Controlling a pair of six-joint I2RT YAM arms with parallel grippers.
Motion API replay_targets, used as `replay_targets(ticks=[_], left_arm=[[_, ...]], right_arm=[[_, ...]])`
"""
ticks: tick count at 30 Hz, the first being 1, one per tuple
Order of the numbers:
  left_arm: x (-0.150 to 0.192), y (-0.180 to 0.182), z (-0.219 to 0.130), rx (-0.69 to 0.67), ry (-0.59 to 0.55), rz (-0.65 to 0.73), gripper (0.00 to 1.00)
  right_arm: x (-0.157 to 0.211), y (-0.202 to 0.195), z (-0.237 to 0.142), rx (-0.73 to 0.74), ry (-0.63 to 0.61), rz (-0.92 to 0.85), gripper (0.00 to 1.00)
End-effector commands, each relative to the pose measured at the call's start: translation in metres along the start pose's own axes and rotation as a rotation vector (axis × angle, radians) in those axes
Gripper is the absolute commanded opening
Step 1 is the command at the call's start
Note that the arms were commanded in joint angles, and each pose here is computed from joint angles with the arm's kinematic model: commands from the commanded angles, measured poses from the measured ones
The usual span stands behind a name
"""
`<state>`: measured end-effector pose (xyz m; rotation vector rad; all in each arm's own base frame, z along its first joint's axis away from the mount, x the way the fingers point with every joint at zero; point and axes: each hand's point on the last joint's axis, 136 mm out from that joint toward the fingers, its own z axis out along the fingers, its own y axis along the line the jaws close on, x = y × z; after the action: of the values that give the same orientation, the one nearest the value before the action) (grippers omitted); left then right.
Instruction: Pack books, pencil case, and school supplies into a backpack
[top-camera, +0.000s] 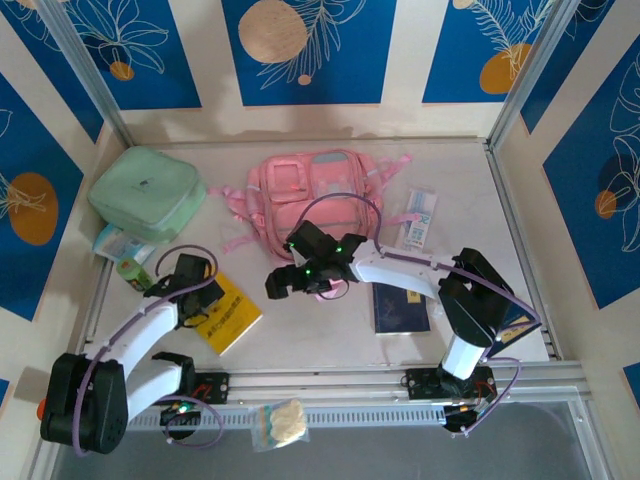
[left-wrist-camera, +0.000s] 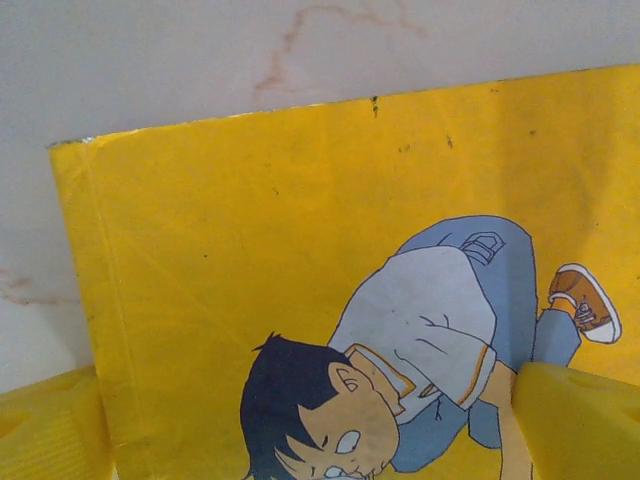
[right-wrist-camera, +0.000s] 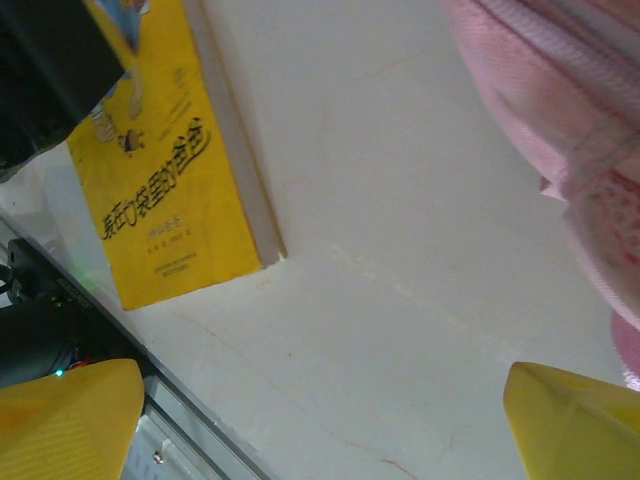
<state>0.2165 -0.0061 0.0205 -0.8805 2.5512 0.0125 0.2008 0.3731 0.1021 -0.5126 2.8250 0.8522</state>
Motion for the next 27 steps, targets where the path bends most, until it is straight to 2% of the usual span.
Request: replay_targets(ticks=[1,10,16,20,23,27], left_arm=[[-0.007,-0.136,-0.048,0.630,0.032,0.106,0.93],[-0.006,-0.149,-0.080,0.723,0.013,0.103,0.93],[-0.014,-0.120,-0.084,0.590,-0.042,0.094,0.94],[-0.009,-0.106,-0.090,0.588,-0.051,0.079,0.92],[0.002,-0.091,-0.088,0.544,-0.013,0.083,0.88],[0.022,-0.075,-0.080,0.489,0.061,0.119,0.82]], right_arm=[[0.000,0.011,0.002,-0.012,0.029,-0.014,0.92],[-0.003,0.011,-0.002,0.006,0.017,-0.010,0.91],[-0.003,0.009,0.000,0.024,0.033,0.019,0.91],[0.001,0.011,0.012,0.046,0.050,0.096,0.88],[0.014,0.015,0.029,0.078,0.072,0.113,0.85],[0.024,-0.005,0.041,0.151,0.086,0.171,0.82]])
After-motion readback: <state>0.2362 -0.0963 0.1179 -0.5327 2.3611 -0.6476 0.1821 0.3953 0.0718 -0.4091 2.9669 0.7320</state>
